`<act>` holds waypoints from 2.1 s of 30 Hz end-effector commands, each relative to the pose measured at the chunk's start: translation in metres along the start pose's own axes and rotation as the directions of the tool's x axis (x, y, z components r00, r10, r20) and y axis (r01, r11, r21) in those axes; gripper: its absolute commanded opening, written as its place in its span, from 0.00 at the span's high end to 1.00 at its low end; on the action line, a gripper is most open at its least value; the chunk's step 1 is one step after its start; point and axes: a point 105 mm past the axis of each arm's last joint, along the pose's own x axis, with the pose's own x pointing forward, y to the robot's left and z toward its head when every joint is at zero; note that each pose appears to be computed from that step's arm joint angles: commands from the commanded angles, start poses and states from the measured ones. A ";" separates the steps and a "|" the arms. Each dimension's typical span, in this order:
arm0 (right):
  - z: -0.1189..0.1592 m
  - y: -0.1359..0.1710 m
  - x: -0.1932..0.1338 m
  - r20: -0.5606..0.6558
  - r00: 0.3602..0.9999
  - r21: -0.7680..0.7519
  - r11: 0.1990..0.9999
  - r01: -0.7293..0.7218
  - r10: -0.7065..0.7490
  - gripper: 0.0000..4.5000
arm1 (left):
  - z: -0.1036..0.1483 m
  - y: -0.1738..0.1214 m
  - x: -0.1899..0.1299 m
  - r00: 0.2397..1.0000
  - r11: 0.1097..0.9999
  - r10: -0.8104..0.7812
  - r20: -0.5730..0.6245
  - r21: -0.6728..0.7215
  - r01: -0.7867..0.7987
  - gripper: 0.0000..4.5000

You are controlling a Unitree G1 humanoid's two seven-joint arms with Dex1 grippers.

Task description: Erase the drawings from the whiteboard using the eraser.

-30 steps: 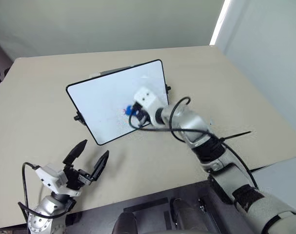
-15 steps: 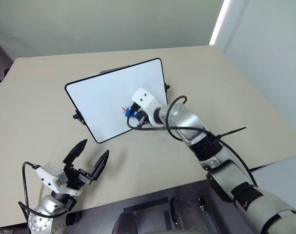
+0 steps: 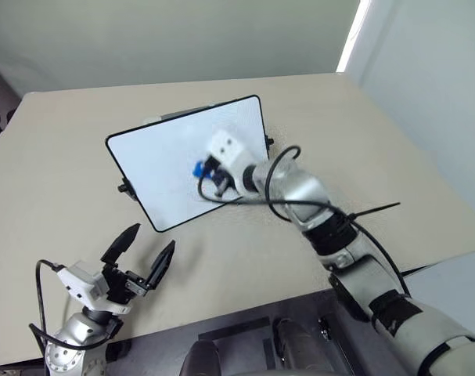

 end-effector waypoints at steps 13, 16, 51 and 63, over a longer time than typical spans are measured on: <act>0.043 -0.040 -0.017 0.115 0.981 0.008 0.988 0.153 -0.153 0.93 | 0.010 0.005 0.000 1.000 1.000 0.009 0.029 0.029 -0.010 0.00; 0.048 -0.050 -0.021 0.126 0.971 0.007 0.979 0.202 -0.201 0.93 | 0.010 0.005 0.000 1.000 1.000 0.009 0.029 0.029 -0.009 0.00; 0.004 -0.018 -0.009 0.001 0.996 -0.024 0.996 0.084 -0.084 0.93 | 0.009 0.003 0.003 0.999 1.000 0.004 0.031 0.024 -0.005 0.00; 0.005 -0.063 -0.031 -0.008 0.968 0.039 0.967 0.252 -0.252 0.93 | 0.011 0.004 0.003 0.999 1.000 0.005 0.036 0.028 -0.006 0.00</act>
